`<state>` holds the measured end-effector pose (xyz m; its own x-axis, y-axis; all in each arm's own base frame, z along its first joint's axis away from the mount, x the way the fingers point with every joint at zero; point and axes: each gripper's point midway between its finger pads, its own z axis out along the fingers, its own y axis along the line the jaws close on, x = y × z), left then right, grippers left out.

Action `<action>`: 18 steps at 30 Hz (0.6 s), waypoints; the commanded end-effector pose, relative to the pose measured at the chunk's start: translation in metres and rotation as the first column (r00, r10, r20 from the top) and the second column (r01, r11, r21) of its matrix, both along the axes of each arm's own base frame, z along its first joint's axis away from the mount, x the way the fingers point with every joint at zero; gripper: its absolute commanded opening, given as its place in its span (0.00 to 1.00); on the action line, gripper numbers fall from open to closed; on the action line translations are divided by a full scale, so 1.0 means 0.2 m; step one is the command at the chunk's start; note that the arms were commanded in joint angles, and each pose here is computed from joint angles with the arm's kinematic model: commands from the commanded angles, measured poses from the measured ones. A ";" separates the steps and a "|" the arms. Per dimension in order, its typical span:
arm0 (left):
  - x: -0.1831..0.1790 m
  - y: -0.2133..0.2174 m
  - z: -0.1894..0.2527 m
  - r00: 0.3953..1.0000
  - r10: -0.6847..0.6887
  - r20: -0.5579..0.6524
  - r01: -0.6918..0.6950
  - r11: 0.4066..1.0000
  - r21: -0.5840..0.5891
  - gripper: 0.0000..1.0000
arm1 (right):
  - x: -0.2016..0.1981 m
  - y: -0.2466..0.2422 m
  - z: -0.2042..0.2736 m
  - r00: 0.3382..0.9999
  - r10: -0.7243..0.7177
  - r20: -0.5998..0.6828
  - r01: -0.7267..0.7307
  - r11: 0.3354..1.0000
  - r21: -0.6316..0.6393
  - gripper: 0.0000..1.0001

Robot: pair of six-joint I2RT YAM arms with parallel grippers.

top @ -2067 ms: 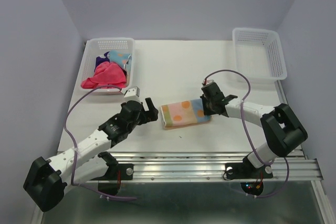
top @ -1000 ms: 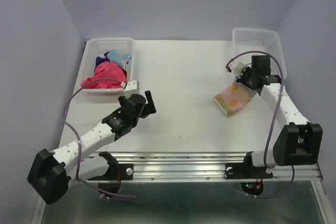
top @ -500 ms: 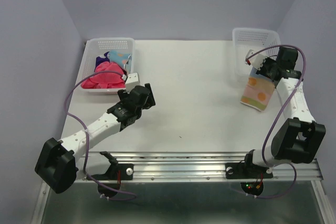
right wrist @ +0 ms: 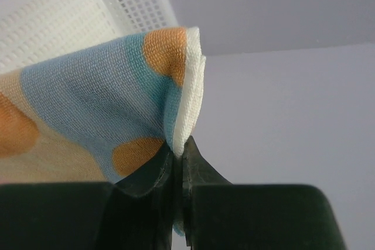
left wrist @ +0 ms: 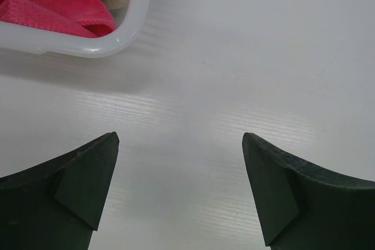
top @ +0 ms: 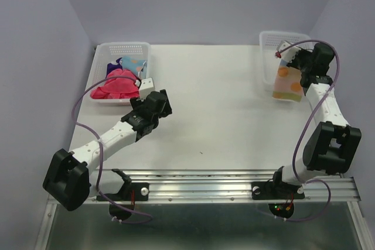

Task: Fold and stack the towels
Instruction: Neatly place the folded towel into the bin

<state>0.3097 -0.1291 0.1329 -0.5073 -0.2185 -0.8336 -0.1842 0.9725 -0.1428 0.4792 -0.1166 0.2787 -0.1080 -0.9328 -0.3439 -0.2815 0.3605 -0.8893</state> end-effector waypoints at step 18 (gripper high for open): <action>0.09 0.07 0.11 0.996 0.051 0.072 -0.053 0.998 0.029 0.99 | 0.42 -0.08 -0.29 0.994 -0.006 0.108 0.001 0.998 0.055 0.01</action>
